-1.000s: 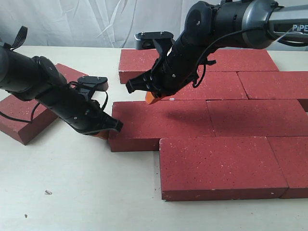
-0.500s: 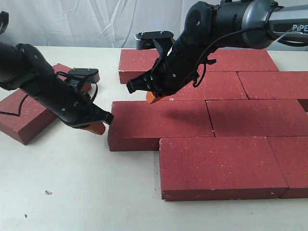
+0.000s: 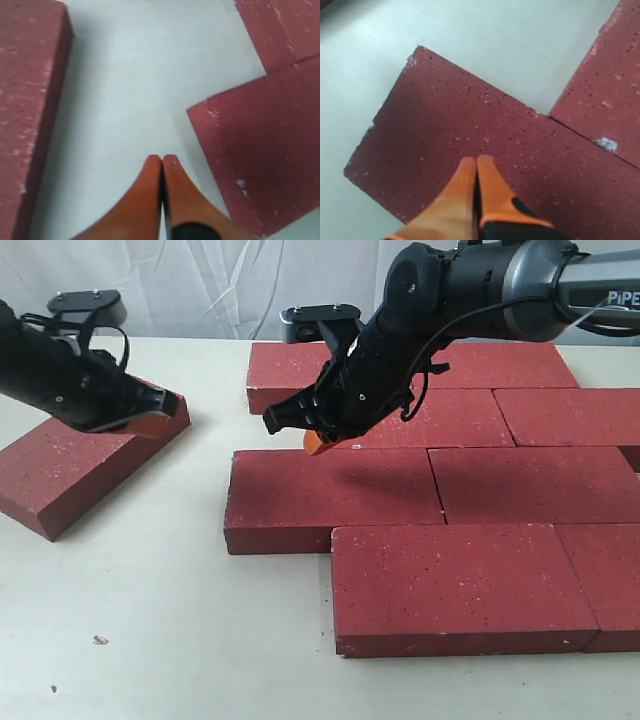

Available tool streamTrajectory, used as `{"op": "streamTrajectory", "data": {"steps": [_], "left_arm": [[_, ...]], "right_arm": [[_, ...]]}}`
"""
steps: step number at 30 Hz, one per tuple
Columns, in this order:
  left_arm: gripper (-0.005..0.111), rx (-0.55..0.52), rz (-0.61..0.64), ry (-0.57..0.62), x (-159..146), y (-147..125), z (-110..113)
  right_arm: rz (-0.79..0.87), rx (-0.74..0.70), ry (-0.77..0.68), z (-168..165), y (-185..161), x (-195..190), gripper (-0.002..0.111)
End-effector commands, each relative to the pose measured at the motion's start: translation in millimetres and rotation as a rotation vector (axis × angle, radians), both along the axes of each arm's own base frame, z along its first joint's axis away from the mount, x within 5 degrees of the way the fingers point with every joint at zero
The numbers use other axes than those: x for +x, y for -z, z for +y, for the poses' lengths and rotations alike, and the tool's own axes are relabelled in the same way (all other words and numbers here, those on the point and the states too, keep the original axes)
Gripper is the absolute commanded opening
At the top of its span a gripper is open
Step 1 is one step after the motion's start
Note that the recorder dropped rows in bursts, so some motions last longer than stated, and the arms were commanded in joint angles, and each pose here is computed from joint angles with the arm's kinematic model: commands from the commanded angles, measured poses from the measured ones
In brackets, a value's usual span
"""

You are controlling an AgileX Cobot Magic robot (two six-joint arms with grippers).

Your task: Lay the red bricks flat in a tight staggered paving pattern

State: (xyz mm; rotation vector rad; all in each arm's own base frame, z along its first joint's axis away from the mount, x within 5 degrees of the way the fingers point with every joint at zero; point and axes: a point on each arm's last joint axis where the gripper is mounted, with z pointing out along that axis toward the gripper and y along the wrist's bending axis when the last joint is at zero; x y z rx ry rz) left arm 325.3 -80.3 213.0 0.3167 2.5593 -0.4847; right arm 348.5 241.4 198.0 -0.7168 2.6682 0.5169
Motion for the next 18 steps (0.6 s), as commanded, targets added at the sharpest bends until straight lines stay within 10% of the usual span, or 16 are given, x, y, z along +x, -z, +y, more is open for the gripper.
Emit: {"op": "streamTrajectory", "data": {"steps": [1, 7, 18], "left_arm": [[0.000, 0.093, -0.023, -0.096, 10, -16, 20], [0.000, 0.303, -0.075, -0.174, 28, -47, 38], [0.005, 0.281, 0.076, -0.313, 49, 8, 39]], "right_arm": [[-0.026, -0.001, 0.002, -3, -4, 2, -0.001], [-0.030, 0.001, 0.003, -3, -4, 3, -0.001], [0.019, -0.019, -0.015, -4, -2, -2, -0.001]]}}
